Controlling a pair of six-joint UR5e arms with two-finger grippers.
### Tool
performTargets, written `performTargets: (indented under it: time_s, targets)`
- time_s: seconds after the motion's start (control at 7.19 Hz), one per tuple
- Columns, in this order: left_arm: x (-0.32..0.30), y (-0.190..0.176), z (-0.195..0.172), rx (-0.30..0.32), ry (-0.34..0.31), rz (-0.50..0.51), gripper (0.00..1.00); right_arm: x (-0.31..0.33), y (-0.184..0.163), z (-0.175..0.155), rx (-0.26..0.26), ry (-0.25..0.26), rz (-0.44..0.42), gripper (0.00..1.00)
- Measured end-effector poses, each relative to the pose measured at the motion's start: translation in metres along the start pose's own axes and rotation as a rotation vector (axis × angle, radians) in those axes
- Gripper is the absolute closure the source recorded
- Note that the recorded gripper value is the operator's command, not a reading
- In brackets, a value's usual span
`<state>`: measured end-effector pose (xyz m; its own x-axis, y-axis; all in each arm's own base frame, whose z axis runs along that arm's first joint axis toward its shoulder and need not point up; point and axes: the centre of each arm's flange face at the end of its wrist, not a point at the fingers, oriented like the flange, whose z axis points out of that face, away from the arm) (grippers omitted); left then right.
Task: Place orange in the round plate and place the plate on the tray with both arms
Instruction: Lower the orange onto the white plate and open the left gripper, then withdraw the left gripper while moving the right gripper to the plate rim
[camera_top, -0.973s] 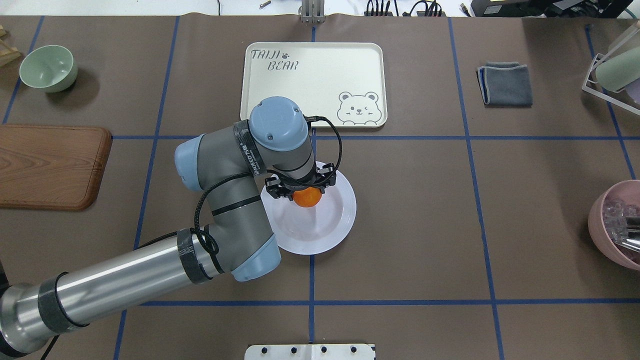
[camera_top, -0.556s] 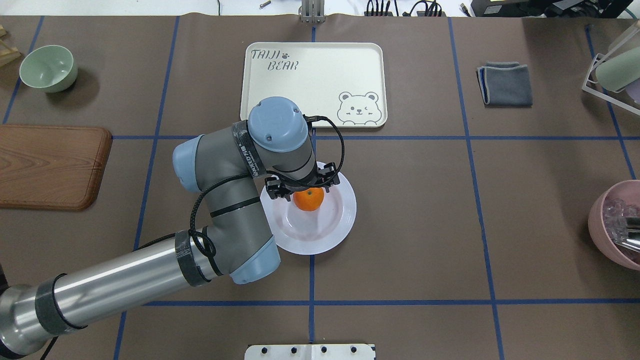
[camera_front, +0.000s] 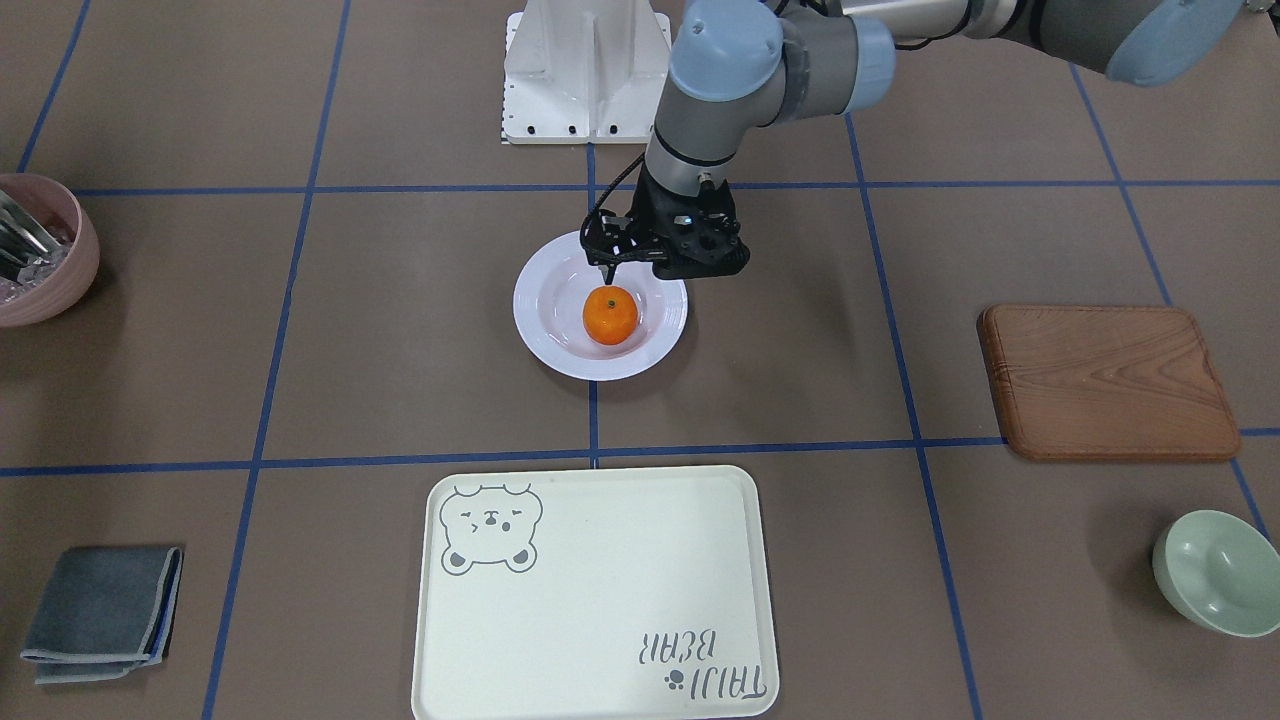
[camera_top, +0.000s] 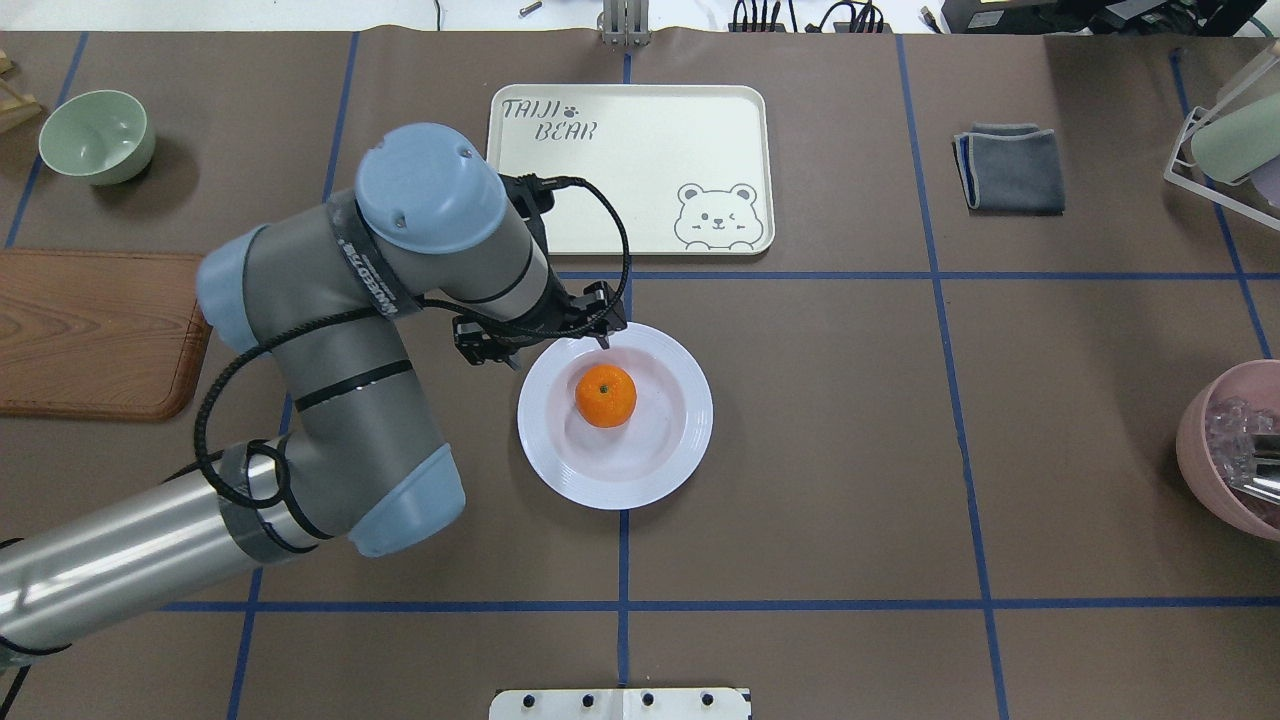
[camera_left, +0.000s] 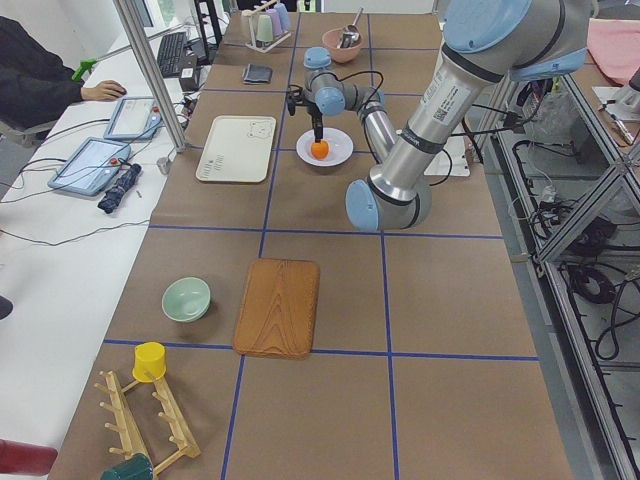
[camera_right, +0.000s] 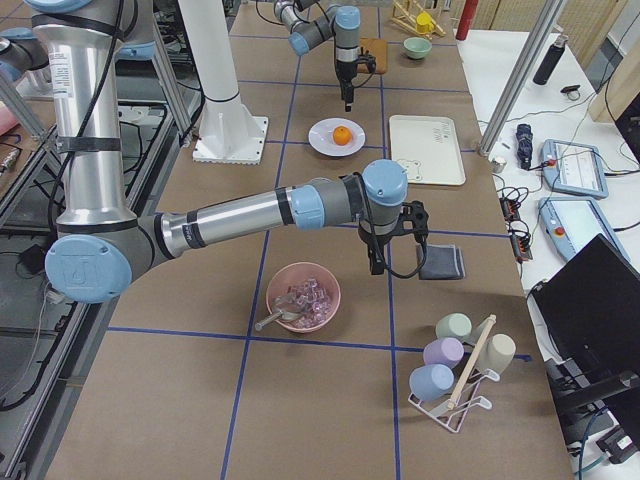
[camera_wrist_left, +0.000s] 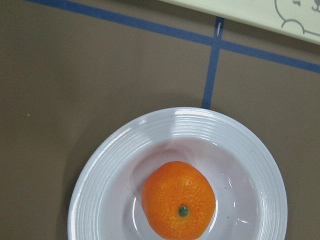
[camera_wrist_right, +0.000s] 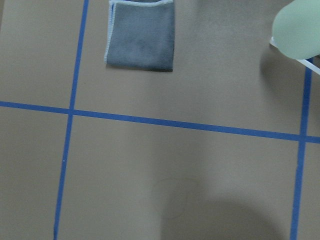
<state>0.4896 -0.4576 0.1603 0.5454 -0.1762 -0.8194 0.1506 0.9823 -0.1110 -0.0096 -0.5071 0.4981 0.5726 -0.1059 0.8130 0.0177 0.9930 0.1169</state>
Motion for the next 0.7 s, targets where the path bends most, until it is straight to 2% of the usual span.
performTargets:
  time_s: [0.28,0.42,0.56,0.7]
  targets:
    - [-0.039,-0.046,-0.033,0.007,0.005,-0.018,0.02,-0.079,-0.019,0.028,-0.012,-0.037,0.088,0.0]
    - [-0.059,-0.063,-0.045,0.017,0.003,-0.031,0.02,-0.12,-0.019,0.054,0.0,-0.051,0.152,0.0]
    - [-0.078,-0.077,-0.056,0.027,0.002,-0.042,0.02,-0.158,-0.01,0.086,0.021,-0.07,0.218,0.0]
    - [-0.094,-0.09,-0.067,0.032,0.003,-0.033,0.02,-0.195,0.004,0.118,0.034,-0.112,0.278,0.0]
